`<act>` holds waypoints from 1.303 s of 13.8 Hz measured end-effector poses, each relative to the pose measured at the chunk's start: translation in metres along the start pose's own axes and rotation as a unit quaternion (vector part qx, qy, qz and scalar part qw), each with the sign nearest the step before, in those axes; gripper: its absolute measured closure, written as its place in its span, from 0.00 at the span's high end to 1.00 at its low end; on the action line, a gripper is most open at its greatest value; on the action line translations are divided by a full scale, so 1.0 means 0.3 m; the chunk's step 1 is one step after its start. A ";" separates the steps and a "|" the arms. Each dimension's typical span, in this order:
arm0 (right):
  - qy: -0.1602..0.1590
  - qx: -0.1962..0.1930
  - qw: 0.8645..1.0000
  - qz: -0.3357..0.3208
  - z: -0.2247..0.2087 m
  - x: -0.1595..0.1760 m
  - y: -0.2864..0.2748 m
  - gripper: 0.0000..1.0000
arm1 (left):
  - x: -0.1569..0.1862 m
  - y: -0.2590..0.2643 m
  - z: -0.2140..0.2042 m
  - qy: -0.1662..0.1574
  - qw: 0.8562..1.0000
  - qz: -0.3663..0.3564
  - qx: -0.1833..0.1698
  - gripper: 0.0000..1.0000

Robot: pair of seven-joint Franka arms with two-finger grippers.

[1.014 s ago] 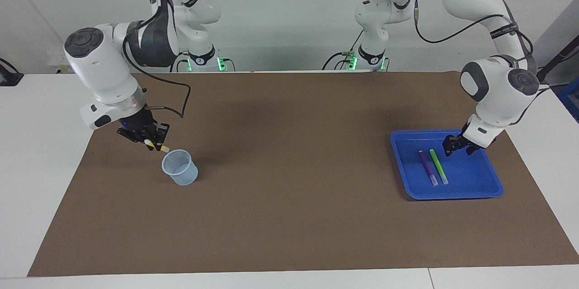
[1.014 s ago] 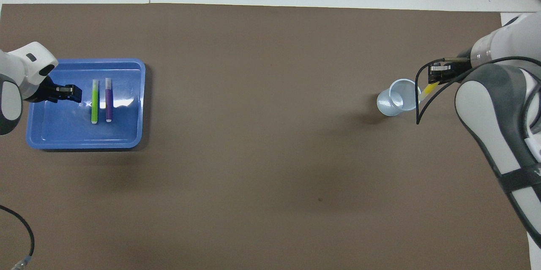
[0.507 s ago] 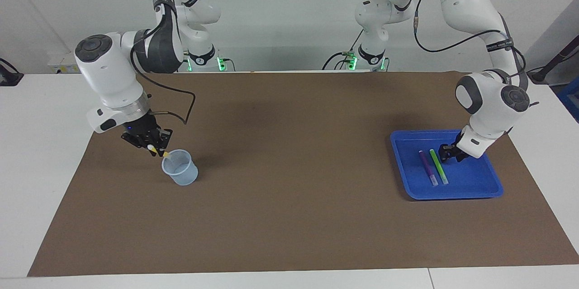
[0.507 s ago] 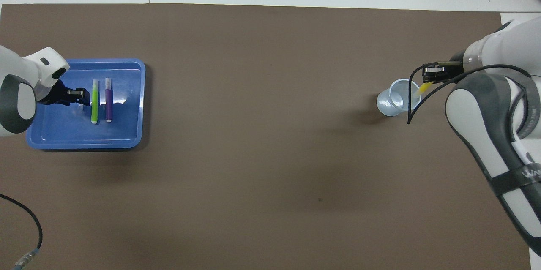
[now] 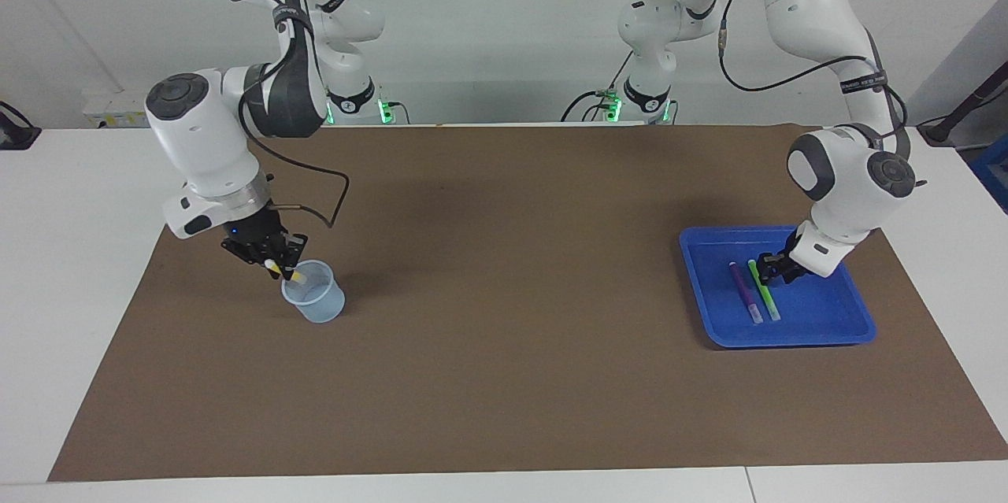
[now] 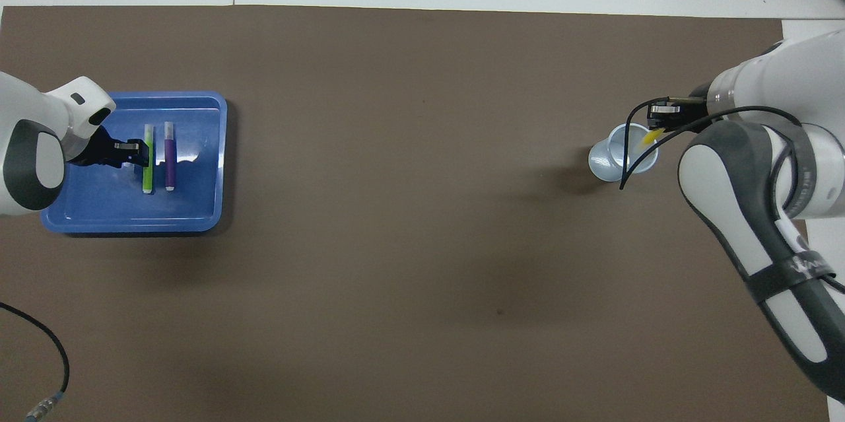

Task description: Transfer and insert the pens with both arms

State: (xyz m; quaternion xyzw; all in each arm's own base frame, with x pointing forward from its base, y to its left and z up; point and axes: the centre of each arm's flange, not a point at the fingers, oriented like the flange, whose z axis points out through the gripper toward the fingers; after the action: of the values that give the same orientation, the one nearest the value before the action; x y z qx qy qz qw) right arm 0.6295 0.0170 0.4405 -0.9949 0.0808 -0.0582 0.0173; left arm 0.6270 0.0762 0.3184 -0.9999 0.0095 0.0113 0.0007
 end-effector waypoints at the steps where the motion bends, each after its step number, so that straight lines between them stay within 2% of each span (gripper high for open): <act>1: -0.004 0.000 1.000 0.011 0.018 -0.009 -0.026 0.18 | -0.003 0.000 0.008 0.000 1.000 0.000 0.000 0.38; 2: -0.008 0.000 1.000 0.025 0.035 -0.016 -0.049 0.18 | -0.002 0.001 0.008 0.002 1.000 0.000 0.000 0.33; 4: -0.011 0.000 0.999 0.035 0.047 -0.023 -0.078 0.18 | -0.001 0.002 0.007 0.003 1.000 -0.004 -0.004 0.36; 5: -0.011 0.000 0.999 0.035 0.047 -0.024 -0.083 0.23 | -0.001 0.004 0.007 0.005 1.000 -0.011 -0.013 0.36; 6: -0.011 0.000 0.999 0.035 0.047 -0.024 -0.082 0.23 | 0.000 0.008 0.008 0.006 0.999 -0.021 -0.026 0.38; 7: -0.011 0.000 0.999 0.035 0.047 -0.024 -0.080 0.31 | 0.000 0.011 0.008 0.007 0.999 -0.028 -0.035 0.39; 11: -0.011 0.000 0.999 0.037 0.047 -0.023 -0.080 0.81 | 0.009 0.025 0.002 0.017 0.998 -0.039 -0.041 0.41; 12: -0.011 0.000 0.999 0.045 0.047 -0.024 -0.082 0.89 | 0.013 0.024 -0.002 0.022 0.998 -0.040 -0.040 0.41; 14: -0.011 0.002 0.997 0.073 0.045 -0.036 -0.133 0.89 | 0.021 0.022 -0.007 0.034 0.998 -0.041 -0.038 0.41; 18: -0.005 0.013 0.992 0.125 0.000 -0.126 -0.422 0.89 | 0.044 0.019 0.001 0.063 0.997 -0.042 -0.033 0.38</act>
State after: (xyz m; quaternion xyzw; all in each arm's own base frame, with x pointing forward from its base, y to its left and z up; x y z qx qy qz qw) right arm 0.6125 0.1481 0.4416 -0.9769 0.2038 -0.0514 0.0383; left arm 0.6402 0.0703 0.3177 -0.9976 -0.0331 -0.0515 -0.0328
